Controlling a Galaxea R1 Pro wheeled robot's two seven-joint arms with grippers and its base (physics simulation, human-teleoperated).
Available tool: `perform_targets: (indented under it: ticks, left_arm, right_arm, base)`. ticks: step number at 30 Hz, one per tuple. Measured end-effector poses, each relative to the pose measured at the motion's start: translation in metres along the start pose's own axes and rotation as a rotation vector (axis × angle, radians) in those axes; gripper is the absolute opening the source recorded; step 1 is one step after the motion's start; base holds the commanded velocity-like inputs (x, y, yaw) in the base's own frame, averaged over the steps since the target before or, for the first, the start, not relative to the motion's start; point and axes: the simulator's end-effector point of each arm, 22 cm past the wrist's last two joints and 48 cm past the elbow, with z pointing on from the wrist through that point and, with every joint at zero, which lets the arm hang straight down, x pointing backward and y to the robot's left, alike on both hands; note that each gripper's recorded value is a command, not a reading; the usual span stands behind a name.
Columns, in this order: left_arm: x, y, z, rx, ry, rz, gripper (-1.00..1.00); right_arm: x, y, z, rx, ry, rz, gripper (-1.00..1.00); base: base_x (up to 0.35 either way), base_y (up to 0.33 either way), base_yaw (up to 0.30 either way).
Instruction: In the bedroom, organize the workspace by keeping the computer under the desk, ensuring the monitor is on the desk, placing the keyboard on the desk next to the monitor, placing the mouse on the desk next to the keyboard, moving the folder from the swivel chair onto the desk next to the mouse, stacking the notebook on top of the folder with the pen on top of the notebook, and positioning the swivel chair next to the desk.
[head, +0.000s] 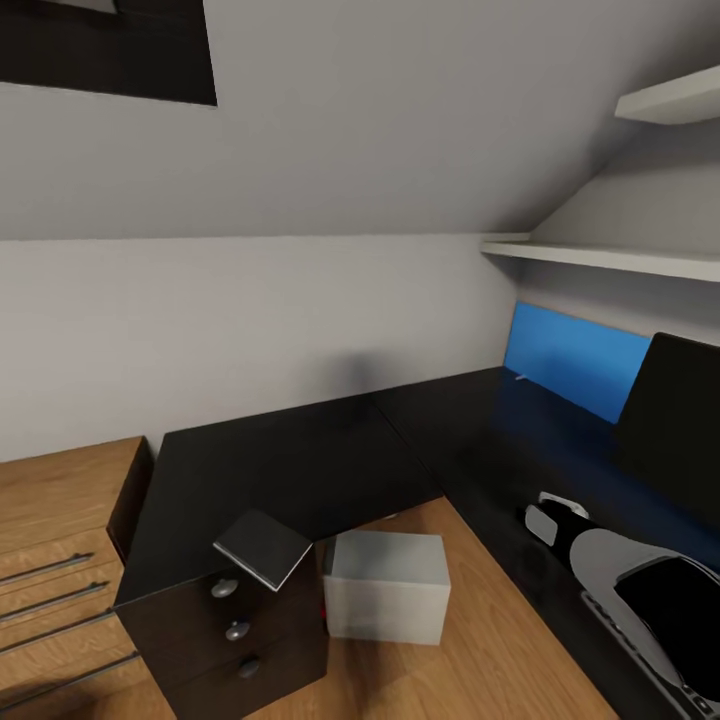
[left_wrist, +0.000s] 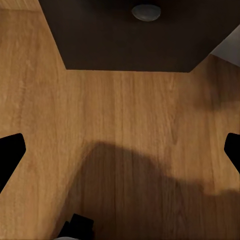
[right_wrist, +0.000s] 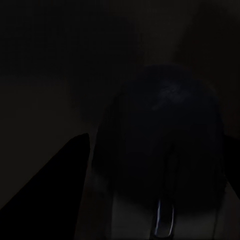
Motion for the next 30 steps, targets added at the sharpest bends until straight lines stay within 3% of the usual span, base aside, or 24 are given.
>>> perform_targets:
  ticks: [30]
  left_arm:
    - [0.0018,0.0003,0.0026,0.000,0.000,0.000,1.00]
  right_arm:
    - [0.0064,-0.0059,0.0052,-0.023,0.024,-0.002,-1.00]
  base:
    - [0.000,0.000,0.000]
